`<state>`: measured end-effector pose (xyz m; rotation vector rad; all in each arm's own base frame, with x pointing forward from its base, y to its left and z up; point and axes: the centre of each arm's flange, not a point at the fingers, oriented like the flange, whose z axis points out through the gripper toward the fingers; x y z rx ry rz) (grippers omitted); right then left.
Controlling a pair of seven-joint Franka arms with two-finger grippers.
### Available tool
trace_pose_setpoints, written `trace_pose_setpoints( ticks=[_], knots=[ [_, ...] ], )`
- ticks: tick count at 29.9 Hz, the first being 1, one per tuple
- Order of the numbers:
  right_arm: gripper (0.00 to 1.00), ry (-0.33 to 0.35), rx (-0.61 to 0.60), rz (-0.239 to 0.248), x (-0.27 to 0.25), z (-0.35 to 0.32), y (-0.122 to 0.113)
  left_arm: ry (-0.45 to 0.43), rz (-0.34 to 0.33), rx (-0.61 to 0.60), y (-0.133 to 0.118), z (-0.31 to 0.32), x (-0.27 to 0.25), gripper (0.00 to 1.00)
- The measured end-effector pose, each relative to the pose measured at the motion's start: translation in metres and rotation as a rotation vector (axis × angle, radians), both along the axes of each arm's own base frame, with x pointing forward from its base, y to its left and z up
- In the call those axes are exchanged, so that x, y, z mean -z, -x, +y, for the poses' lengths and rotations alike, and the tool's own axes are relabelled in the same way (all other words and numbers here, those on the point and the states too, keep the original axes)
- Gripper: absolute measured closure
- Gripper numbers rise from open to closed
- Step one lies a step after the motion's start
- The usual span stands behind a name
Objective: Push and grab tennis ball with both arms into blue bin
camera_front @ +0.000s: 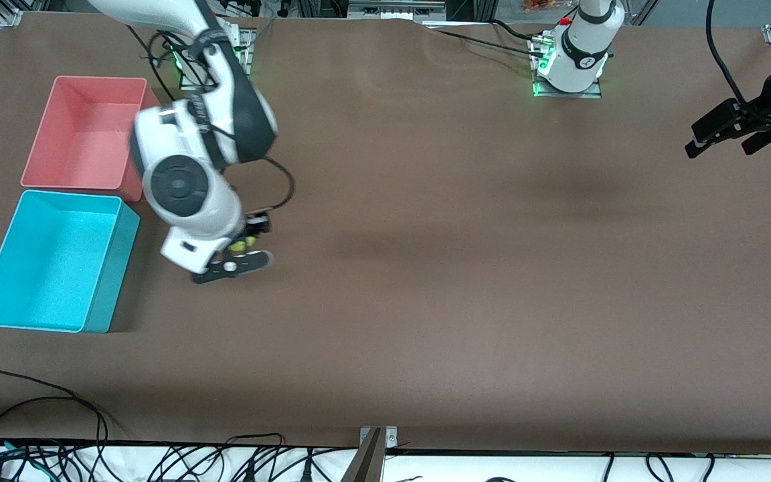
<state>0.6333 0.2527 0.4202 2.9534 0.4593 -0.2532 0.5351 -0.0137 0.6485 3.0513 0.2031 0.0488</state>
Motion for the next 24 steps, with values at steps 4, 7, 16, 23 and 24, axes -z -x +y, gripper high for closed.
trace_pose_setpoints(
  ticks=[4,7,16,23,24],
  knots=[
    [0.34,-0.014,0.022,0.056,-0.015,-0.057,-0.007,0.000,-0.005,0.000,0.000,0.000,-0.003,0.00],
    [0.34,-0.052,0.039,0.099,-0.018,-0.107,-0.013,0.000,-0.011,-0.001,0.000,0.000,-0.005,0.00],
    [0.34,-0.102,0.103,0.193,0.007,-0.239,-0.015,0.000,-0.012,-0.012,0.000,0.007,-0.006,0.00],
    [0.34,-0.092,0.145,0.222,0.017,-0.291,0.000,0.000,-0.013,-0.014,0.000,0.008,-0.006,0.00],
    [0.34,-0.087,0.144,0.212,0.015,-0.294,0.004,0.000,-0.013,-0.014,0.000,0.007,-0.006,0.00]
  ],
)
